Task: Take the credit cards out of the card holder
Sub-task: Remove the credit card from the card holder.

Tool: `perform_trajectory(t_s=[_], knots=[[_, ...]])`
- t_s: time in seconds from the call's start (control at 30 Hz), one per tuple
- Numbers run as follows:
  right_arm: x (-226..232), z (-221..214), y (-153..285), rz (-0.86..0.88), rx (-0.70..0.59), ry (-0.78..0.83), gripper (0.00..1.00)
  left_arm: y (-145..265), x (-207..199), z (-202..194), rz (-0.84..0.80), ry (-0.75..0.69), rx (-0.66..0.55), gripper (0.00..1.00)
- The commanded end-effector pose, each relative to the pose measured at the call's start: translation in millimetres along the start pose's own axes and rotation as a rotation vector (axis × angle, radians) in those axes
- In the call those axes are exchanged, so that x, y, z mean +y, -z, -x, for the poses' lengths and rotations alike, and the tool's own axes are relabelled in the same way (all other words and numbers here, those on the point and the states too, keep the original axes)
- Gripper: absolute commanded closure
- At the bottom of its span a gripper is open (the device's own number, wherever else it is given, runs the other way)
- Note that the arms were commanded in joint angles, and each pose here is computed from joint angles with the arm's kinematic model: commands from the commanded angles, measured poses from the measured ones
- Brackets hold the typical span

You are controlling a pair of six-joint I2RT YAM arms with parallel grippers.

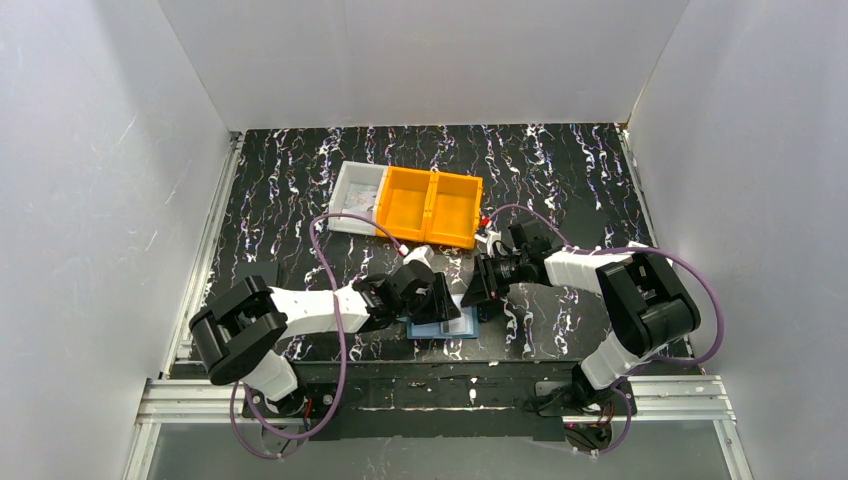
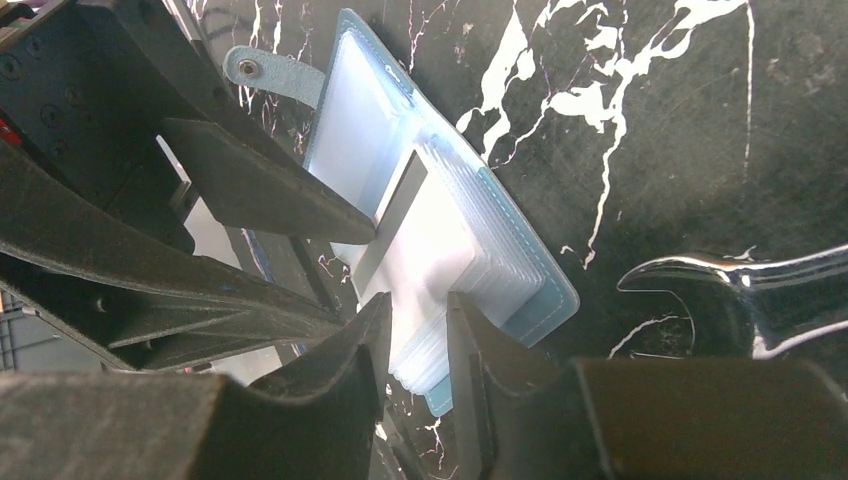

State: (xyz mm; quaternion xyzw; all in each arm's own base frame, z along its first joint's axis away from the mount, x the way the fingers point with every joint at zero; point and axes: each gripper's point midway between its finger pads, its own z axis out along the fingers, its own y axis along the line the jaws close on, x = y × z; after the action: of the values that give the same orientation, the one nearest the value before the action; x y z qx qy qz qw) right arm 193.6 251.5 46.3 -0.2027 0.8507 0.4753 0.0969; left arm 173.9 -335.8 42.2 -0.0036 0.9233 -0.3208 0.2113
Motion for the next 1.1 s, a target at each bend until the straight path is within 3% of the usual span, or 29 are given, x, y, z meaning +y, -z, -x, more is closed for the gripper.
perform_trajectory(t_s=[0.0,0.17,0.2,0.27,0.67,1.07], knots=[[-14.1,0.9,-2.3,-0.08,0.012,0.005,0.64,8.3,12.8,-0.1,0.027,-0.002,-0.018,0.53],[-18.3,1.8,-2.1,-0.103,0.01,0.009,0.65,16.4,13.5,4.4,0.02,-0.017,-0.048,0.53],[-19.1,2.0,-2.0,-0.108,0.01,0.01,0.66,34.6,-5.4,17.4,-0.051,-0.015,-0.097,0.53],[-20.0,2.3,-1.6,-0.114,0.008,0.014,0.67,15.9,18.5,2.0,0.03,-0.018,-0.041,0.53],[-25.9,3.5,-0.8,-0.145,0.008,0.03,0.76,8.3,21.6,2.9,0.02,0.021,-0.018,0.58],[-21.5,1.1,-2.6,-0.111,0.022,0.023,0.74,-4.1,16.6,-0.9,-0.059,0.11,0.012,0.63]])
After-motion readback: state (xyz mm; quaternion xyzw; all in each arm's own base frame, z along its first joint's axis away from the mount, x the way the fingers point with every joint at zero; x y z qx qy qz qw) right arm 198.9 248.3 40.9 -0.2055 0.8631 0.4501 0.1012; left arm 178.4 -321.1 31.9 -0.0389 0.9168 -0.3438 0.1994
